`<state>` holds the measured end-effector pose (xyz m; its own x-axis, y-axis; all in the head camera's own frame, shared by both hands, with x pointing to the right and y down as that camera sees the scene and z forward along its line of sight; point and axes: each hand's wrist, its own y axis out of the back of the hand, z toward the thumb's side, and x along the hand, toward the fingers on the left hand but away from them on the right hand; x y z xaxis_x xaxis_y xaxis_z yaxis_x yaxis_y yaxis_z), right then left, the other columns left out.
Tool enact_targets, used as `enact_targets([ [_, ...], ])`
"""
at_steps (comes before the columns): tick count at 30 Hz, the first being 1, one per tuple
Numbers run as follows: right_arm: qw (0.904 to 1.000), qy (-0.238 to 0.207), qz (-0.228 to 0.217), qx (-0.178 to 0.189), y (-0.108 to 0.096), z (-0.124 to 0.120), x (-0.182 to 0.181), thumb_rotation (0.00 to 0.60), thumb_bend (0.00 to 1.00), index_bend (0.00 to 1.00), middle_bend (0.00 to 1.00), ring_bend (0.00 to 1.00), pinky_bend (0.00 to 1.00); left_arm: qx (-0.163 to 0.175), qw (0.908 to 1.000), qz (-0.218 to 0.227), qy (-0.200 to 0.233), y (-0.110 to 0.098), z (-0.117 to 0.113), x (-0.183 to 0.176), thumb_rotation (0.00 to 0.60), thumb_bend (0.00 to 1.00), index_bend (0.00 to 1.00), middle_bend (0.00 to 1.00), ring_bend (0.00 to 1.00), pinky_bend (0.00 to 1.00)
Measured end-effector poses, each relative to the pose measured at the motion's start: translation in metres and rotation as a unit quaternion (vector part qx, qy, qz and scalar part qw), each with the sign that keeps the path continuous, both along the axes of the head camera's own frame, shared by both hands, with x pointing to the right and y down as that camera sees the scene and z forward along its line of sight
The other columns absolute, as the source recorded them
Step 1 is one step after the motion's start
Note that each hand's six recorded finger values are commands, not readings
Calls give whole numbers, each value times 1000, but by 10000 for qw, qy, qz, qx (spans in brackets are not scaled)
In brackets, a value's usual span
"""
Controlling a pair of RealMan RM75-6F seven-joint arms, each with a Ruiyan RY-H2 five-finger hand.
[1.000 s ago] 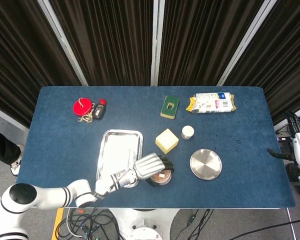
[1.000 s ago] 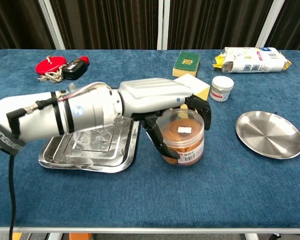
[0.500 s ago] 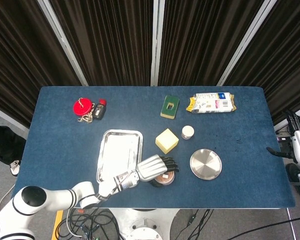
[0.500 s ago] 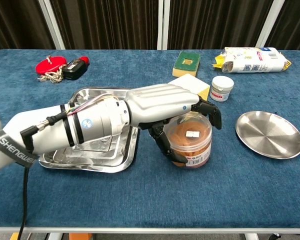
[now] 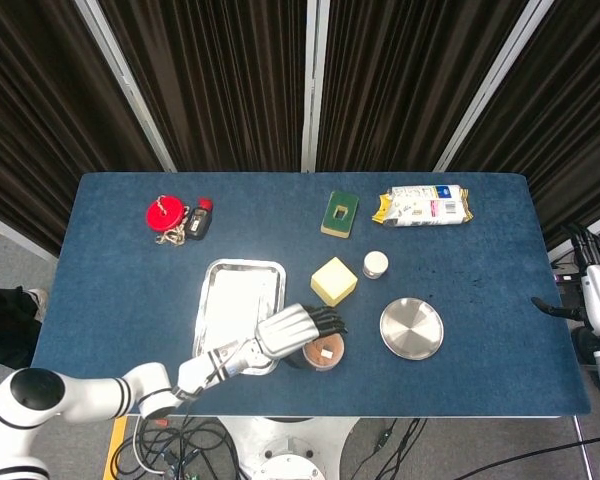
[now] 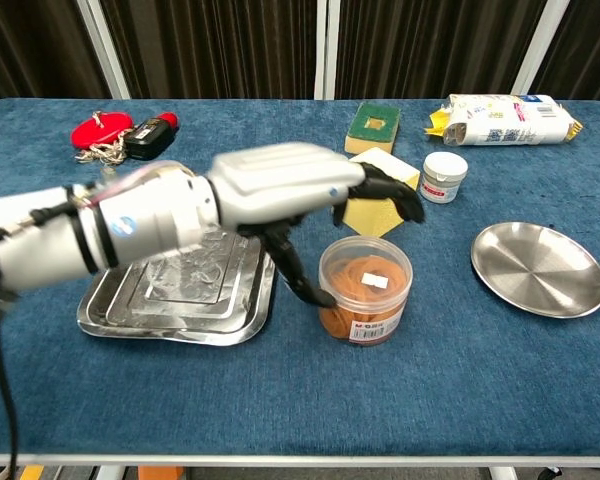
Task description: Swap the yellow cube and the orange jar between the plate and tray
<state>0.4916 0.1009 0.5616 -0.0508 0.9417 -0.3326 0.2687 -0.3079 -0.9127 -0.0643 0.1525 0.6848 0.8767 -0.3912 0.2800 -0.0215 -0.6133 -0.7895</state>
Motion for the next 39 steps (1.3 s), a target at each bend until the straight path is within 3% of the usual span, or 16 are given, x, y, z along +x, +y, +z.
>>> enact_targets([
  [5,10000,-5,-4,6,-2,0,-2,600,0,0,0,0,0,317,9980,-393,-370,-29,-15,-32,600,93,184,175,131,402],
  [8,10000,-23,-7,10,-2,0,-4,600,0,0,0,0,0,362,9962,-713,-348,-47,-23,-36,600,90,184,175,131,395],
  [11,10000,-34,-9,19,-2,-1,-6,600,0,0,0,0,0,460,9957,-763,-272,-58,-25,-30,600,88,185,175,130,378],
  [24,9999,11,166,20,-6,-4,6,600,0,0,0,0,0,830,9932,-384,-717,-98,24,-10,600,89,151,129,60,305],
  [34,9998,49,209,-60,-15,3,3,600,0,0,0,0,0,900,9922,275,-821,-94,51,18,600,89,139,111,57,306],
  [39,9995,75,295,-91,-14,7,8,600,0,0,0,0,0,1033,9915,388,-690,-96,51,29,600,89,128,61,43,296],
])
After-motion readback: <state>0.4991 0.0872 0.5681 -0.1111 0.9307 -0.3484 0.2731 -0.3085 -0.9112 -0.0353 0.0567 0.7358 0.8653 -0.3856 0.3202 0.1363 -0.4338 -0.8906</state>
